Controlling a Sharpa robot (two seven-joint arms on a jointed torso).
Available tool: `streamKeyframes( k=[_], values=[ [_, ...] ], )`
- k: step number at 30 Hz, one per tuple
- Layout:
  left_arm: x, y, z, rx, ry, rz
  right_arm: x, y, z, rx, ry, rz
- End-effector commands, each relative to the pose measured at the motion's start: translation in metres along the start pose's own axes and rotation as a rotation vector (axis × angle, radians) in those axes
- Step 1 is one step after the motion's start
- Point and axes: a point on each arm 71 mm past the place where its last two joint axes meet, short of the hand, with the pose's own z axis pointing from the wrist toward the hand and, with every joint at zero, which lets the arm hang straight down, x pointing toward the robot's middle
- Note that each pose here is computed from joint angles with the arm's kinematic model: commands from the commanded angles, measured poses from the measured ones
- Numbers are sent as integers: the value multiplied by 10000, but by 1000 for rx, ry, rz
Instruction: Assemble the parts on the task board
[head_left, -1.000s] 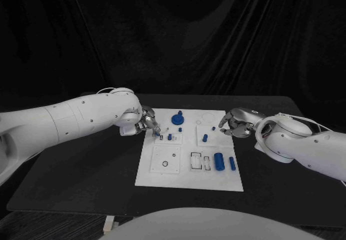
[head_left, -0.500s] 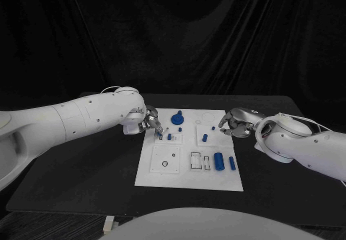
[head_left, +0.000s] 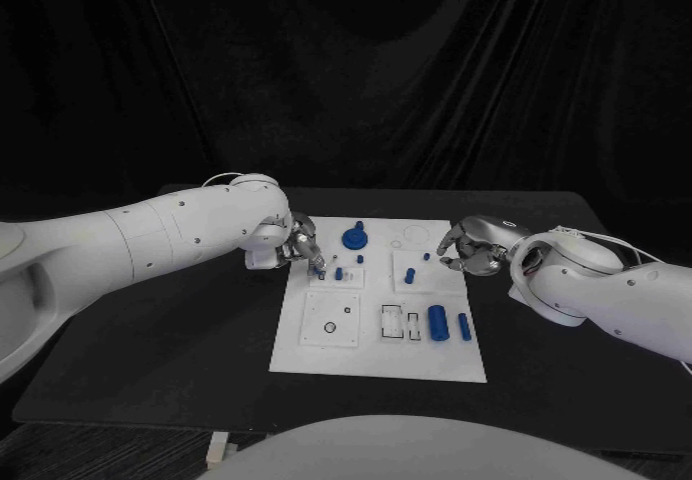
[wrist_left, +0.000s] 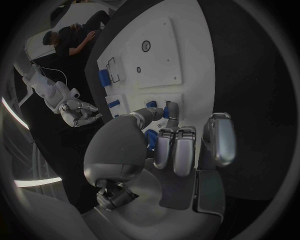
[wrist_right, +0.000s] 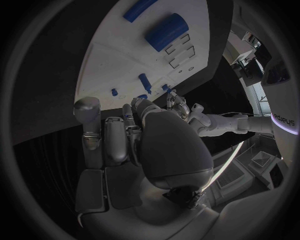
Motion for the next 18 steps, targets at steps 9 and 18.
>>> streamKeyframes(
  k=[9,18],
  values=[
    [35,-25,12,2,32,18,7,-3,2,8,-16,2],
    [47,-29,42,0,38,18,8,0,5,8,-18,3]
  ],
)
